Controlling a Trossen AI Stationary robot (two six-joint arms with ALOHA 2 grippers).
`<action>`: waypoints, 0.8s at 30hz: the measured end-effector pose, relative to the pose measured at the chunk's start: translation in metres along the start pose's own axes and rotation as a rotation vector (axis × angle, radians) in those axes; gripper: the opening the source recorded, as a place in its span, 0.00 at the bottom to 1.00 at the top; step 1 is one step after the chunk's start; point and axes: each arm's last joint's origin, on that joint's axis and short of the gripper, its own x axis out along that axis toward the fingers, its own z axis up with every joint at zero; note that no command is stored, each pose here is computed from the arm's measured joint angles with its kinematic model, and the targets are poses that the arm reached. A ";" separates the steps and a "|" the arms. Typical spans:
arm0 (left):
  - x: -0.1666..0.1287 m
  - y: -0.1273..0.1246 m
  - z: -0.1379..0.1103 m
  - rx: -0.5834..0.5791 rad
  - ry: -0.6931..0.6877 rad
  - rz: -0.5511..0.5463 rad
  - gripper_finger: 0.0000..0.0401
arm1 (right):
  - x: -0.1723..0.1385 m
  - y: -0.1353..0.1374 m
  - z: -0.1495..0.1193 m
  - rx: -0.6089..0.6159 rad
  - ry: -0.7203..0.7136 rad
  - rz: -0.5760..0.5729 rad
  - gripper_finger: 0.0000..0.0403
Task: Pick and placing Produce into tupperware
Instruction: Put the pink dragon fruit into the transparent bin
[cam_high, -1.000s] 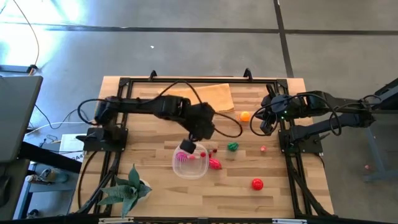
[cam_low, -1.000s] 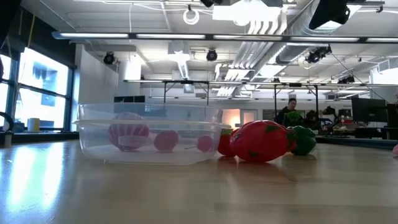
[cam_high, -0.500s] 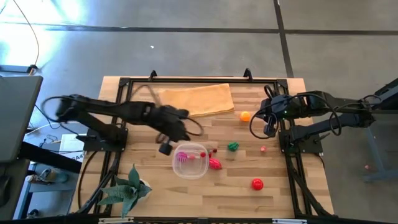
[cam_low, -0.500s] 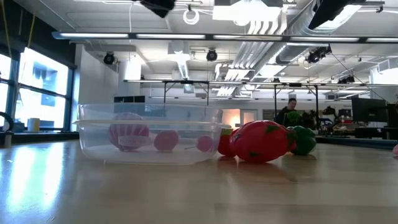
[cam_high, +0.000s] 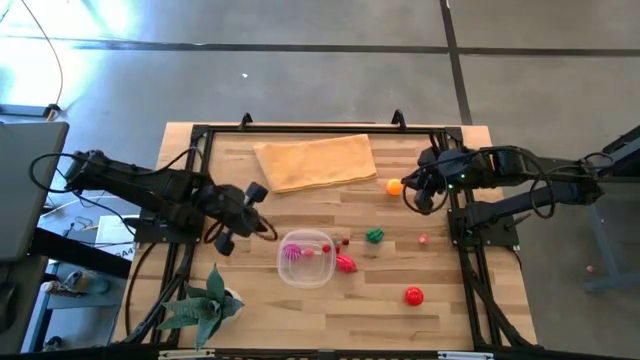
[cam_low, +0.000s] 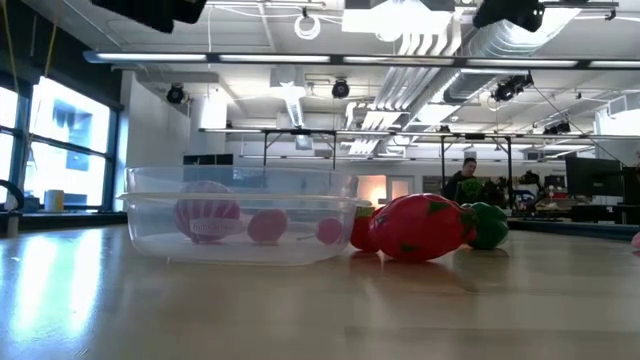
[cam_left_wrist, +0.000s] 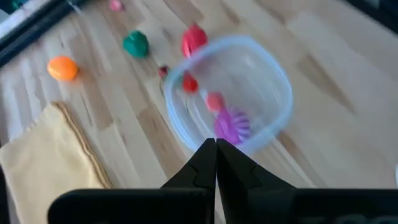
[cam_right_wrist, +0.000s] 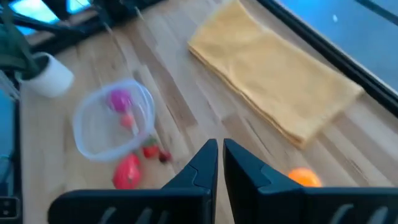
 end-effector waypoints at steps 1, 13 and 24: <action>0.000 -0.002 -0.002 0.005 0.024 -0.005 0.01 | 0.000 0.001 0.002 -0.007 -0.018 0.011 0.05; 0.000 -0.003 -0.007 -0.079 0.100 0.038 0.01 | 0.034 0.023 0.012 -0.249 0.056 0.236 0.13; 0.000 -0.002 -0.005 -0.069 0.083 0.049 0.01 | 0.106 0.071 -0.019 -0.456 0.401 0.424 0.32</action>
